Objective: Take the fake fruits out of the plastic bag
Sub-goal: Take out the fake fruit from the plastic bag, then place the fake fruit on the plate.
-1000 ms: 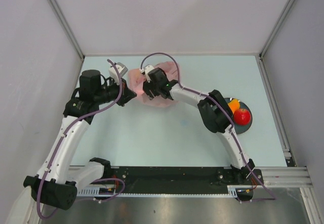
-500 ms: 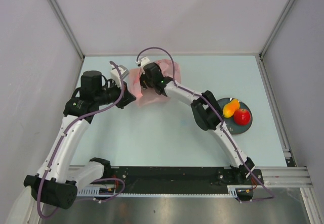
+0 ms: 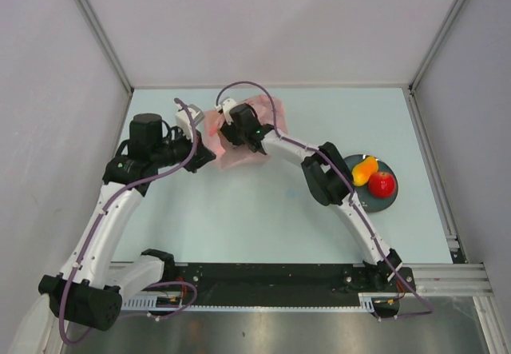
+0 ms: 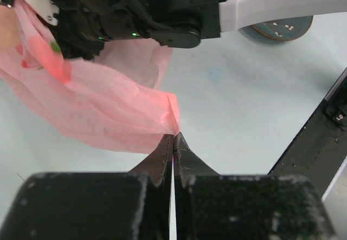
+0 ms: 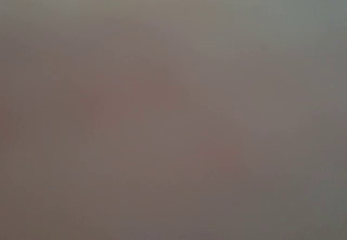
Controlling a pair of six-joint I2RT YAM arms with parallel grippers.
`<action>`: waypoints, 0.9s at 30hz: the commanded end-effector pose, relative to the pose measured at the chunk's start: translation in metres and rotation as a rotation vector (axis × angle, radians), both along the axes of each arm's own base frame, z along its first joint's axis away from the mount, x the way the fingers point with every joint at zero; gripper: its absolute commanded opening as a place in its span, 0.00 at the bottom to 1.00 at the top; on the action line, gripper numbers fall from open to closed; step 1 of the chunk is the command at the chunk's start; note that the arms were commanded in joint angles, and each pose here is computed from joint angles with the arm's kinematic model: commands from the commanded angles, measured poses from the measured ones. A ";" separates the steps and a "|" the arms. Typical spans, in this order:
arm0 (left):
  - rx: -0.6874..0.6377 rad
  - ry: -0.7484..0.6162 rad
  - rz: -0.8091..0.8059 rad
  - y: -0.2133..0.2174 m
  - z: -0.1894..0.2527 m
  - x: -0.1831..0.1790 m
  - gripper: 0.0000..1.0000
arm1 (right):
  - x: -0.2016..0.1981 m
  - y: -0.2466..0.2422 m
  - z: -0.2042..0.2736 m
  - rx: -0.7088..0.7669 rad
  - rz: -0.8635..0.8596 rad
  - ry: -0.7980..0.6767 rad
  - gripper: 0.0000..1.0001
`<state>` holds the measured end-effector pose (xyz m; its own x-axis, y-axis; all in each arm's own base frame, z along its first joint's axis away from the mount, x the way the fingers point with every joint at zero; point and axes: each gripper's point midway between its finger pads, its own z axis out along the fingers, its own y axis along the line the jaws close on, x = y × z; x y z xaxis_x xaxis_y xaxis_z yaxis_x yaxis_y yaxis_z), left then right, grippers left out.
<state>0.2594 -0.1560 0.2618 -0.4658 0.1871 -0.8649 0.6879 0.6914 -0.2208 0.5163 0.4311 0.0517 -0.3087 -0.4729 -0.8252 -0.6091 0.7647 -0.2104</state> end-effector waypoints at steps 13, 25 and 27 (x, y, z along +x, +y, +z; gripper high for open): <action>-0.091 -0.079 0.004 -0.012 0.018 0.023 0.00 | -0.170 -0.039 0.193 0.240 0.521 0.056 0.30; -0.124 -0.031 0.026 -0.015 0.006 0.024 0.00 | -0.260 -0.226 0.160 -0.113 0.542 0.025 0.27; -0.131 -0.020 0.033 -0.015 0.004 0.027 0.00 | -0.276 -0.251 0.155 -0.194 0.560 -0.029 0.27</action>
